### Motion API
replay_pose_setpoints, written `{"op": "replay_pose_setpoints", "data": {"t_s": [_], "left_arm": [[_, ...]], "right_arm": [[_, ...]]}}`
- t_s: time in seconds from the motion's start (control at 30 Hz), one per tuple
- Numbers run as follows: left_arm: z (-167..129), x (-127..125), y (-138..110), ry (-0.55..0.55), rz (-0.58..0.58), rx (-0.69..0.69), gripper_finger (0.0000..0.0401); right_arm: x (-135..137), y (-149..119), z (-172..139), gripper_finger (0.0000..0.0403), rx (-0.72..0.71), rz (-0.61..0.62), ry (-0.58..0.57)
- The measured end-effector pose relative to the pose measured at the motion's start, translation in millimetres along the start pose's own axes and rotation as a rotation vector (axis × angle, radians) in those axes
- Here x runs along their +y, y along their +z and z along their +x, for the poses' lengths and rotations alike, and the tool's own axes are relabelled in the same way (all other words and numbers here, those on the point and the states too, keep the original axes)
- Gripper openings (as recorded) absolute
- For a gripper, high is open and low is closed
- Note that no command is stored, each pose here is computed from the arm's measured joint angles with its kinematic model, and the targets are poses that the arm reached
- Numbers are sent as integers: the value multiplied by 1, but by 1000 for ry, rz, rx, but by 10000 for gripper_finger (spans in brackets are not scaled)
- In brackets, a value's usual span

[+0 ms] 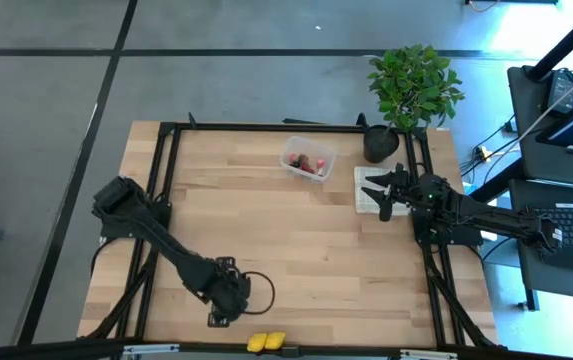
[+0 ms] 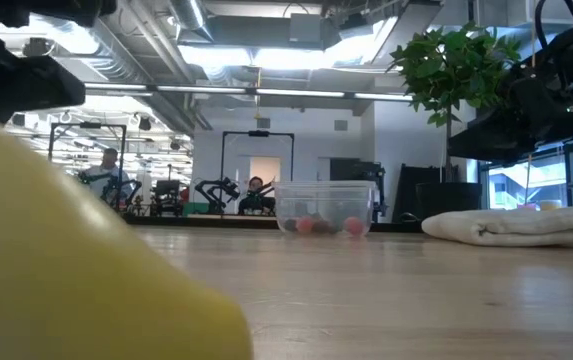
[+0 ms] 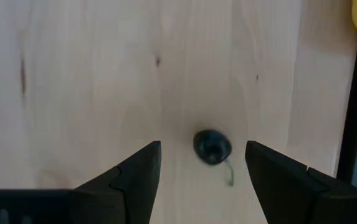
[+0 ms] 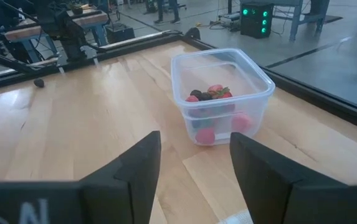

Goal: Pick and placing Produce into tupperware
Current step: Put the black cherry into the transparent container

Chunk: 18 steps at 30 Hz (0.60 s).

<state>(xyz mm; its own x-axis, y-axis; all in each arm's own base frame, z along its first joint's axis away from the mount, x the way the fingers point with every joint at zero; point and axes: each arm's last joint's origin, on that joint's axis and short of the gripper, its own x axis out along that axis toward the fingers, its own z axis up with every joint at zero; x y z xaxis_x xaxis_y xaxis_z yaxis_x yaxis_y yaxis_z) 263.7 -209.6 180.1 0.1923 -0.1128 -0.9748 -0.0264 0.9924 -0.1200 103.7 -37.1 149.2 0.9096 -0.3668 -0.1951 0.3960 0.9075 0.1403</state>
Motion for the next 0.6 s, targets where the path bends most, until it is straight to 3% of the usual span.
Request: {"op": "replay_pose_setpoints", "data": {"t_s": [0.23, 0.6], "left_arm": [[11, -16, 6, 46, -15, 59, 224], [38, -20, 5, 94, -54, 129, 224]], "right_arm": [[0, 0, 0, 195, 0, 0, 0], [0, 0, 0, 195, 0, 2, 0]]}}
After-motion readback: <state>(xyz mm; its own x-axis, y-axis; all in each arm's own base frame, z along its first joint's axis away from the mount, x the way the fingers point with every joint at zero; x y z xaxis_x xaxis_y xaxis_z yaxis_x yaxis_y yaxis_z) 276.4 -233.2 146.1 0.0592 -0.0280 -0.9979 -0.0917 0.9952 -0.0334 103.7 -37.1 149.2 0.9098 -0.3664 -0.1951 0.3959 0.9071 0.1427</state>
